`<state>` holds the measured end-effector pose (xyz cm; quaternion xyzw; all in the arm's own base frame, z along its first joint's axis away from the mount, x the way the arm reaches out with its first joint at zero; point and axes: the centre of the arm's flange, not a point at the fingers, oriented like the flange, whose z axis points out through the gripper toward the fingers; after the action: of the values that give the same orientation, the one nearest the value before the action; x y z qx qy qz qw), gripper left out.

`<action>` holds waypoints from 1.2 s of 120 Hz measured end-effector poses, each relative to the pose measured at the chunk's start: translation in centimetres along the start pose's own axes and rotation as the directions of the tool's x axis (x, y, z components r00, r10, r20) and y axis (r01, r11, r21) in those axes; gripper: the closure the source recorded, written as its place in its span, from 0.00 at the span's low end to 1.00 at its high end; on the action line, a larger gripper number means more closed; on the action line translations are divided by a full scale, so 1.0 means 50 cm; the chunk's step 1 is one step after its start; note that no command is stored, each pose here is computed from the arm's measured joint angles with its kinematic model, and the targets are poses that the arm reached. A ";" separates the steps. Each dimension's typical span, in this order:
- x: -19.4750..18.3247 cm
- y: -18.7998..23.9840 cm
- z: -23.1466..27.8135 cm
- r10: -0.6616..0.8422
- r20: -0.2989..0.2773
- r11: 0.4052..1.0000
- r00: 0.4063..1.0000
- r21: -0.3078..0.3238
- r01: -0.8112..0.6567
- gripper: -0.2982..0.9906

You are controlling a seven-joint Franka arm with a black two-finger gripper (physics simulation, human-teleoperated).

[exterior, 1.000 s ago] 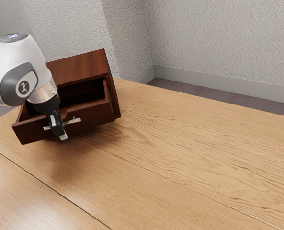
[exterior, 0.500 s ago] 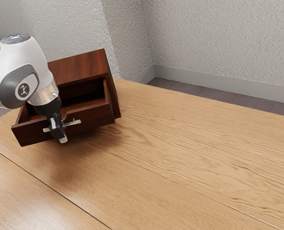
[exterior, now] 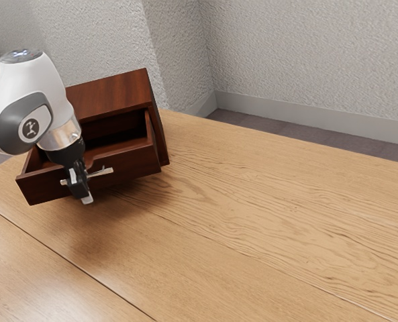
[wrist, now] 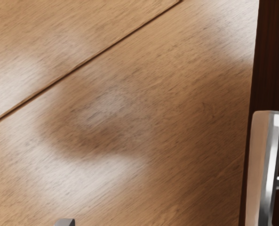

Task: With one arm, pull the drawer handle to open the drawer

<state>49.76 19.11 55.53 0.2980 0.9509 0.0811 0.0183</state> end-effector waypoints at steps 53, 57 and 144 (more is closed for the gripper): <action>0.000 0.001 -0.001 -0.001 -0.001 1.000 1.000 -0.002 0.001 0.48; 0.000 0.001 -0.002 -0.001 -0.001 1.000 1.000 -0.002 0.001 0.47; 0.004 -0.001 -0.015 -0.005 -0.001 1.000 1.000 0.005 0.005 0.41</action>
<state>49.49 19.09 56.25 0.2957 0.9519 0.0789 0.0171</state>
